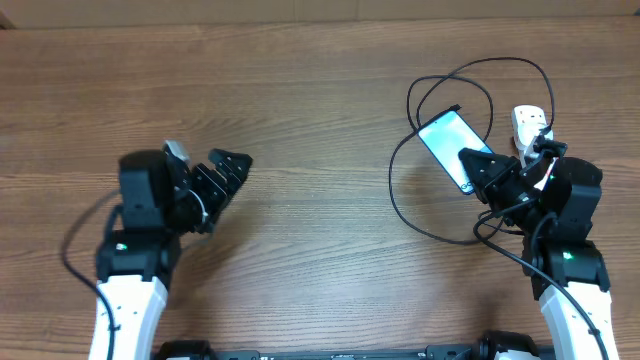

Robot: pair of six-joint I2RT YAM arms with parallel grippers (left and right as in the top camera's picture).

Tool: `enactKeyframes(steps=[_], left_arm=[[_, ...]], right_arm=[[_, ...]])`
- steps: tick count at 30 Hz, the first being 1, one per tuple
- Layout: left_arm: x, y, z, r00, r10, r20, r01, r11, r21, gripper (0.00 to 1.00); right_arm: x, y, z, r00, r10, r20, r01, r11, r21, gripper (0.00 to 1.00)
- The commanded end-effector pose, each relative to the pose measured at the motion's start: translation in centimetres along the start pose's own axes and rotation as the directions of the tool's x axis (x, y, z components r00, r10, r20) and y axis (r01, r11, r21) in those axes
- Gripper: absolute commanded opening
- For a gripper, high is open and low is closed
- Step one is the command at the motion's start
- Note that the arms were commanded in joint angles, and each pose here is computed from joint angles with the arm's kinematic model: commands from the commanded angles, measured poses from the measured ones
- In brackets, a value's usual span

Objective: Plug charger to phone and switch on socket

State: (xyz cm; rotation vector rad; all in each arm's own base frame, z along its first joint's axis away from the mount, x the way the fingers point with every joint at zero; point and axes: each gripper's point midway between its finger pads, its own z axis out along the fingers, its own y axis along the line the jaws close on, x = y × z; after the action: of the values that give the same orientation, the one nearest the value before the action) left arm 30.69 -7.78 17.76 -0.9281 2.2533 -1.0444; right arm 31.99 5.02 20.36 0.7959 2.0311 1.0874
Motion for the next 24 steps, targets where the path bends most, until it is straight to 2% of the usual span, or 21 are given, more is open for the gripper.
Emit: enactKeyframes(steps=[1, 7, 12, 16, 18, 24], left_arm=[[3.3, -1.5, 1.9, 0.931, -0.259, -0.258, 0.309, 0.935, 0.176, 1.00], [3.7, -2.7, 4.0, 0.832, -0.354, -0.427, 0.472, 0.857, 0.208, 0.99], [4.3, -3.7, 5.5, 0.776, -0.399, -0.489, 0.541, 0.819, 0.191, 1.00], [5.3, -4.2, 6.9, 0.784, -0.392, -0.480, 0.531, 0.826, 0.192, 0.99], [6.1, -4.5, 7.3, 0.793, -0.384, -0.474, 0.518, 0.833, 0.193, 0.94], [7.8, -5.3, 7.6, 0.781, -0.380, -0.496, 0.521, 0.834, 0.181, 0.89]], right_arm=[[2.5, 1.3, 0.3, 0.985, 0.133, -0.111, -0.144, 0.984, -0.103, 0.04], [5.0, 2.2, 1.5, 0.942, 0.274, -0.194, -0.311, 0.930, -0.196, 0.04], [7.2, 2.9, 3.5, 0.911, 0.352, -0.216, -0.390, 0.906, -0.167, 0.04], [9.7, 3.9, 5.2, 0.888, 0.381, -0.258, -0.427, 0.891, -0.155, 0.04], [11.4, 4.9, 5.9, 0.870, 0.387, -0.307, -0.449, 0.879, -0.164, 0.04], [15.5, 3.9, 7.6, 0.730, 0.554, -0.400, -0.604, 0.797, 0.000, 0.04]])
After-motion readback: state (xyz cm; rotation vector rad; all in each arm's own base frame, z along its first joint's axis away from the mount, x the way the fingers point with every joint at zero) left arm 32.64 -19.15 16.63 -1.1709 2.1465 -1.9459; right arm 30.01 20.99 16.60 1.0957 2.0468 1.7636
